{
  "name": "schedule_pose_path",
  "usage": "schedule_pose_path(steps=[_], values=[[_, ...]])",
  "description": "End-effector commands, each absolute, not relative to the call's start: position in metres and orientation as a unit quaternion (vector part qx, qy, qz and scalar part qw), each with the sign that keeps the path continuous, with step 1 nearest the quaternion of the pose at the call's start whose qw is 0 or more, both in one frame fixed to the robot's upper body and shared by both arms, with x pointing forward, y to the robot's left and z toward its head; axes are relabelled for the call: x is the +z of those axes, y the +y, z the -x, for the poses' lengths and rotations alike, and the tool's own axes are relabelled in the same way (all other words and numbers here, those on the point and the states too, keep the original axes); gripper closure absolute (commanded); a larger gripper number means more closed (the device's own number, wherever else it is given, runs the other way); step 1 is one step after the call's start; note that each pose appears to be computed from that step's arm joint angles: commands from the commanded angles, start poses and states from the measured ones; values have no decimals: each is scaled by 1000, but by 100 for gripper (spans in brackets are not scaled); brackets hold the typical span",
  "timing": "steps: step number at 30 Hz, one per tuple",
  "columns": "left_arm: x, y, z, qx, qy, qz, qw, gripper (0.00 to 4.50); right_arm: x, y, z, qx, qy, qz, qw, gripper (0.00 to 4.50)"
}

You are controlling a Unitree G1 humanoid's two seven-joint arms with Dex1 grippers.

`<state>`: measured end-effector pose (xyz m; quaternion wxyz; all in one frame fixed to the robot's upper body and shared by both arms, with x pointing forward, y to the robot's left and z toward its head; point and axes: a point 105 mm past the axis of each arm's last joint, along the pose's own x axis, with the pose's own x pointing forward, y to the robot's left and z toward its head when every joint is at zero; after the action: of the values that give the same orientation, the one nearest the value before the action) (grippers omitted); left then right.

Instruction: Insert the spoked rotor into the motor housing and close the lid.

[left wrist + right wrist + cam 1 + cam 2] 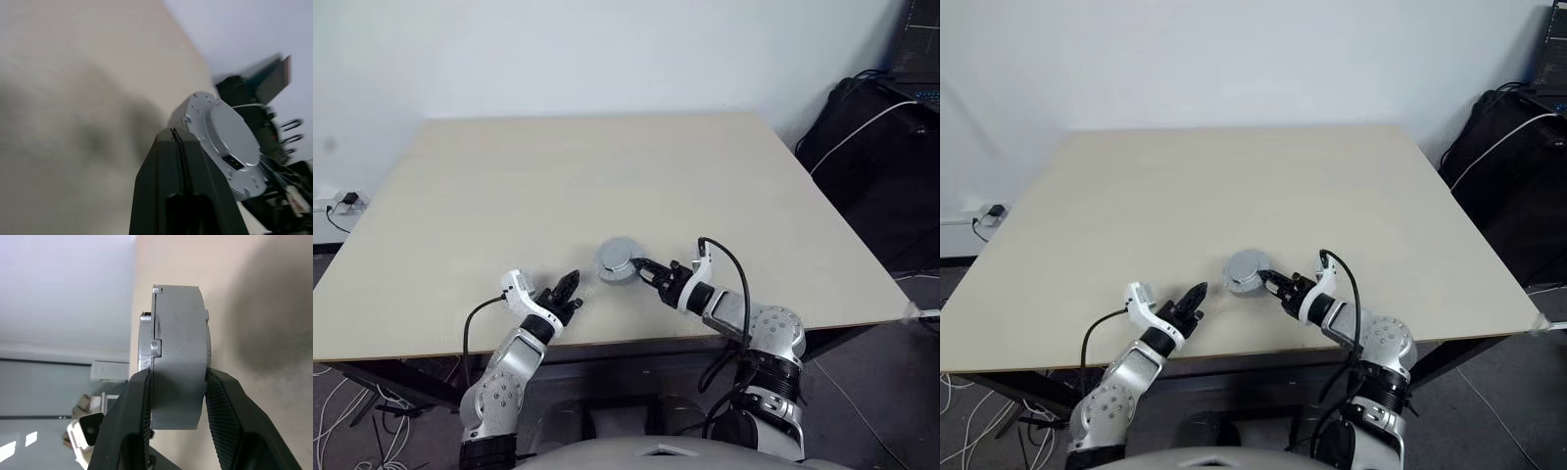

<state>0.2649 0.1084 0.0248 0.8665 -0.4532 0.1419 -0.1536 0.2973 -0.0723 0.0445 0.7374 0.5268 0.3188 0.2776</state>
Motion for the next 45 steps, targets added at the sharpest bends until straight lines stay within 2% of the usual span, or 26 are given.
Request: schedule_pose_path(steps=[1,5,10,12,16,21,33,39,42,45], values=[[54,81,-259,-183,84,578,791,360,79,-60,-305,329,262,-536,732,320],[65,82,-252,-187,55,653,732,222,84,-60,-307,335,253,-537,732,320],[64,76,-242,-179,55,703,686,50,89,-60,-309,338,248,-537,732,320],[64,72,-240,-182,59,716,672,0,90,-58,-308,343,248,-536,730,320],[62,66,-239,-192,74,743,637,0,95,-51,-303,365,254,-531,721,320],[65,61,-238,-207,75,752,621,0,96,-45,-294,385,269,-525,710,320],[67,54,-236,-223,76,758,608,0,98,-34,-264,443,308,-503,675,320],[66,54,-236,-219,72,759,609,0,95,-39,-263,432,310,-505,680,320],[66,55,-236,-218,68,760,609,57,93,-42,-265,423,309,-506,685,320],[66,56,-235,-218,66,760,609,158,92,-43,-263,421,311,-505,686,320]])
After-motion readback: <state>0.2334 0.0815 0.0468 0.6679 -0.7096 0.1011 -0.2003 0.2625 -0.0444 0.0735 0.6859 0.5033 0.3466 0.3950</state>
